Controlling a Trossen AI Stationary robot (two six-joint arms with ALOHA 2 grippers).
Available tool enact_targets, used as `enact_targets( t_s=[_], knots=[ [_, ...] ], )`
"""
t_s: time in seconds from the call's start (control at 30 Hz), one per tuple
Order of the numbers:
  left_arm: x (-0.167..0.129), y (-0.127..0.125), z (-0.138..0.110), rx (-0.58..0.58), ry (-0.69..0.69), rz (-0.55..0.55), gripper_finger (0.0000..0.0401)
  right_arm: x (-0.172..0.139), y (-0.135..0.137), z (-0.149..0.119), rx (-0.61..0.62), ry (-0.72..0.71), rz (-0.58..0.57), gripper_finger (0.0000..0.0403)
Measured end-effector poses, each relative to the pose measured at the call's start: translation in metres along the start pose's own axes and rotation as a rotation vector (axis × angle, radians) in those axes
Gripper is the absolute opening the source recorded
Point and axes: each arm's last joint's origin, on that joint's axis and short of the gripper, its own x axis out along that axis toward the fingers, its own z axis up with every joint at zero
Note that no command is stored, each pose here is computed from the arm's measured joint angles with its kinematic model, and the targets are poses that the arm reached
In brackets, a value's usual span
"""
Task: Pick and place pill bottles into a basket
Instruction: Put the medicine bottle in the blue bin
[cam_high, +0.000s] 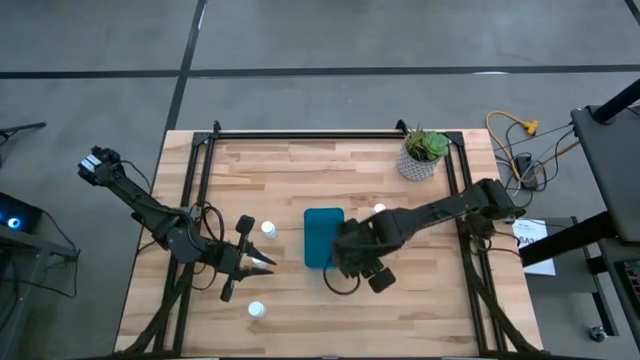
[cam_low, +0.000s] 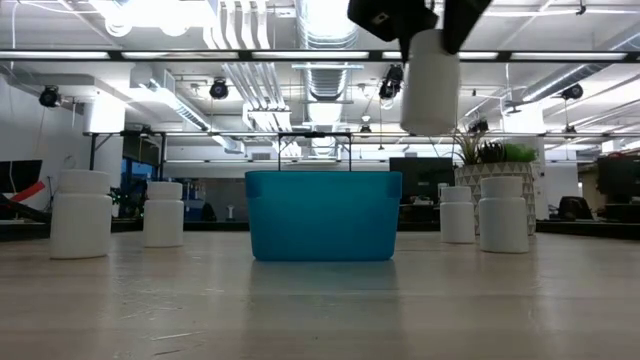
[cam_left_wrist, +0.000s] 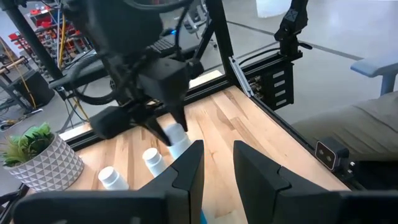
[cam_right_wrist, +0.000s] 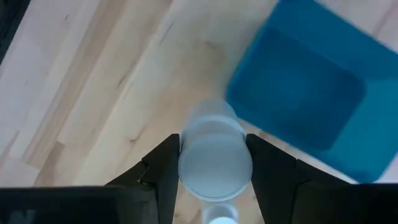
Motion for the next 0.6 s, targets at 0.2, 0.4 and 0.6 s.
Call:
enact_targets(
  t_s=[0.2, 0.4, 0.6],
  knots=[
    [0.000, 0.000, 0.000, 0.000, 0.000, 0.000, 0.0070, -0.005, -0.028, -0.008, 0.034, 0.010, -0.016, 0.0151],
    [0.000, 0.000, 0.000, 0.000, 0.000, 0.000, 0.0070, -0.001, -0.057, -0.017, 0.064, 0.029, -0.029, 0.0151],
    [0.000, 0.000, 0.000, 0.000, 0.000, 0.000, 0.0070, 0.013, -0.078, -0.013, 0.052, 0.052, -0.031, 0.0151]
  ],
)
